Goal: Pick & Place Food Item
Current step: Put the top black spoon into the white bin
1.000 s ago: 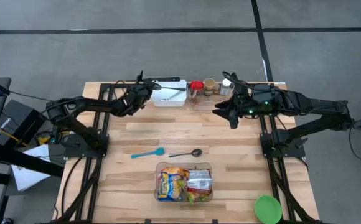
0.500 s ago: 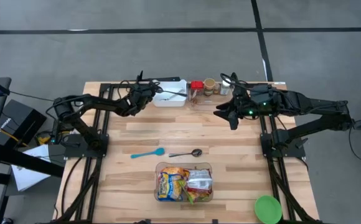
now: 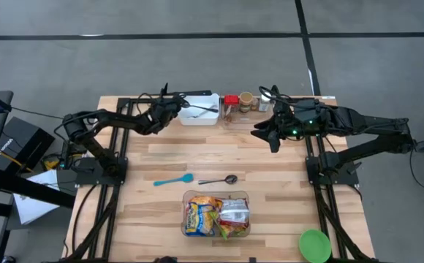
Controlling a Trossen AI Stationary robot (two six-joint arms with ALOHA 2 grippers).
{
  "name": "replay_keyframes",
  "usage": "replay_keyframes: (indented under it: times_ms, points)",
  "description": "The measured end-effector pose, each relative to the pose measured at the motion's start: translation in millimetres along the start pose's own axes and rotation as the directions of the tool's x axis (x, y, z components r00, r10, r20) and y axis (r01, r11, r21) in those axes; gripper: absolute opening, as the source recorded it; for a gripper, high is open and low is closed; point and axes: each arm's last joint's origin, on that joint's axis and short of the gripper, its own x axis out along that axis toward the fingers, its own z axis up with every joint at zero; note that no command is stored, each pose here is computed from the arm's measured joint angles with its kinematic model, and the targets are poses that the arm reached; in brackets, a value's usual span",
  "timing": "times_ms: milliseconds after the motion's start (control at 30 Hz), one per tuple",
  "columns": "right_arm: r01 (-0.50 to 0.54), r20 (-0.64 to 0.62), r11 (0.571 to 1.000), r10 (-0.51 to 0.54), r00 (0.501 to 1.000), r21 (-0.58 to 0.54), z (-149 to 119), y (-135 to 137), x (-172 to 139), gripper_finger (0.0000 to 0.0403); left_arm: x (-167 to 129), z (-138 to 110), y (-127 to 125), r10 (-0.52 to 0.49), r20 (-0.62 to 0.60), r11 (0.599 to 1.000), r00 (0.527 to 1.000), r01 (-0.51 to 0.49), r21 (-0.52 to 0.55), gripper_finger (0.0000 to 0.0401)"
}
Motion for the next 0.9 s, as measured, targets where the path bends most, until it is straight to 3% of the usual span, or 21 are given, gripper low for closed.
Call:
replay_keyframes:
  times_ms: [633, 900]
  points:
    - [0.000, 0.000, 1.000, 0.000, 1.000, 0.000, 0.0, 0.0, 0.0, 0.0175, 1.2, 1.3, 0.8, 0.002, -0.022, 0.999, 1.000, -0.001, 0.044, 0.0001]
    - [-0.001, 0.000, 1.000, 0.001, 1.000, 0.008, 0.0, 0.1, 0.0, 0.0175, 1.0, 1.3, 0.6, 0.002, -0.017, 0.999, 1.000, -0.001, 0.044, 0.0052]
